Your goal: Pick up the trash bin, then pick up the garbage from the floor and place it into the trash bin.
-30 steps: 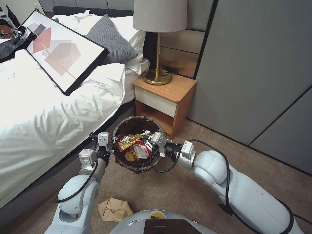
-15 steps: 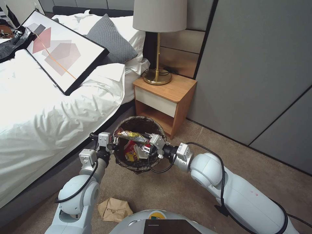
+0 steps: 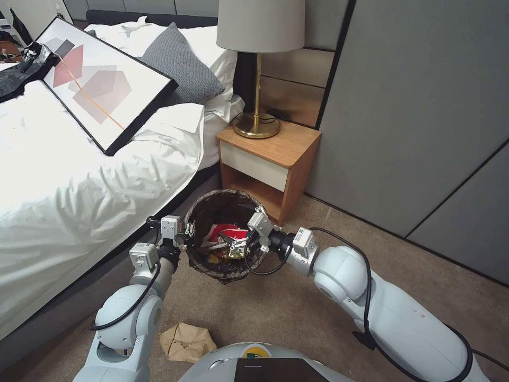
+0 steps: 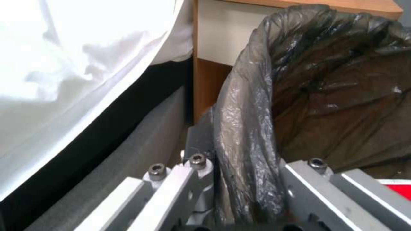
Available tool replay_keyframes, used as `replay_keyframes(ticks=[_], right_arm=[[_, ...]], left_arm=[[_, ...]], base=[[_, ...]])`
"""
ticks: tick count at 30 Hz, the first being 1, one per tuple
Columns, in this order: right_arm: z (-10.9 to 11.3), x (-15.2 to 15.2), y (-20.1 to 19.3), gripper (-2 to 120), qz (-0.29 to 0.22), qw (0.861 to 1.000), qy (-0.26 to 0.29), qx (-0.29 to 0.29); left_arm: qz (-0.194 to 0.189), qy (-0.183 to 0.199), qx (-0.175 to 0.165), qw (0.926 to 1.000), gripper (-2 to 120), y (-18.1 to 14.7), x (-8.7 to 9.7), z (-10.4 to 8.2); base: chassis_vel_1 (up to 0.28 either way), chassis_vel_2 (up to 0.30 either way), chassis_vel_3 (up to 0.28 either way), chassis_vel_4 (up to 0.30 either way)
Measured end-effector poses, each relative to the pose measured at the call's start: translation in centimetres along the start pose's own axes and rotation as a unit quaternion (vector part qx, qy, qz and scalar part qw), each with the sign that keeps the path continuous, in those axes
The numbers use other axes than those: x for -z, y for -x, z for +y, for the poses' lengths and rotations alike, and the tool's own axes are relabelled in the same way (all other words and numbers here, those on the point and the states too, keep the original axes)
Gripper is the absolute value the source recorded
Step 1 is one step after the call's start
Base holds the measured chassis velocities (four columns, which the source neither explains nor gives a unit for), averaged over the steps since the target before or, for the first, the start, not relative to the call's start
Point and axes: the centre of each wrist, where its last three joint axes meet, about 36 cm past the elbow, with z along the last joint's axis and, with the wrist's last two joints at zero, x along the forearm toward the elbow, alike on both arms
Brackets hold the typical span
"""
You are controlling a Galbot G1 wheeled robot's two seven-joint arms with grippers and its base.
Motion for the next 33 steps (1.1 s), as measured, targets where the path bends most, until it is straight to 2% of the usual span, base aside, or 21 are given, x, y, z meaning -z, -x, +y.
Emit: replay_keyframes(ticks=[8, 13, 15, 17, 19, 20, 23, 25, 28, 29, 33], right_arm=[[-0.7, 0.3, -2.2, 100, -0.013, 0.999, 0.009, -0.041], [-0.9, -0.5, -3.9, 100, -0.02, 0.995, -0.002, -0.094], [-0.4, -1.9, -4.9, 100, -0.021, 0.99, -0.001, -0.143], [-0.4, -2.0, -5.0, 100, -0.021, 0.989, -0.001, -0.147], [-0.2, -3.0, -5.7, 100, -0.026, 0.983, 0.001, -0.184], [-0.2, -3.0, -5.7, 100, -0.026, 0.983, 0.001, -0.184], [0.2, -5.8, -7.2, 100, -0.036, 0.961, 0.003, -0.272], [0.3, -6.3, -7.4, 100, -0.036, 0.958, 0.006, -0.284], [1.4, -8.4, -9.1, 100, -0.029, 0.941, 0.021, -0.336], [1.4, -8.4, -9.1, 100, -0.029, 0.941, 0.021, -0.336], [3.1, -10.0, -10.9, 100, -0.022, 0.926, 0.036, -0.374]], left_arm=[[0.005, 0.0, 0.003, 1.0, 7, -0.1, 0.0, 0.1], [0.006, 0.001, 0.005, 1.0, 7, -0.3, 0.0, 0.3], [0.006, 0.001, 0.004, 1.0, 7, -0.3, -0.1, 0.3], [0.006, 0.001, 0.004, 1.0, 7, -0.3, -0.1, 0.3], [0.006, 0.0, 0.005, 1.0, 7, -0.3, -0.1, 0.4], [0.006, 0.0, 0.005, 1.0, 7, -0.3, -0.1, 0.4], [0.005, -0.002, 0.005, 1.0, 7, -0.4, -0.1, 0.6], [0.004, -0.003, 0.005, 1.0, 7, -0.4, -0.1, 0.7], [0.005, -0.004, 0.001, 1.0, 7, -0.4, -0.3, 0.7], [0.005, -0.004, 0.001, 1.0, 7, -0.4, -0.3, 0.7], [0.006, -0.001, 0.002, 1.0, 7, -0.6, -0.5, 1.0]], base=[[0.0, 0.0, 0.0, 0.0], [0.0, 0.0, 0.0, 0.0], [0.0, 0.0, 0.0, 0.0], [0.0, 0.0, 0.0, 0.0], [0.0, 0.0, 0.0, 0.0], [0.0, 0.0, 0.0, 0.0], [0.0, 0.0, 0.0, 0.0], [0.0, 0.0, 0.0, 0.0], [0.0, 0.0, 0.0, 0.0], [0.0, 0.0, 0.0, 0.0], [0.0, 0.0, 0.0, 0.0]])
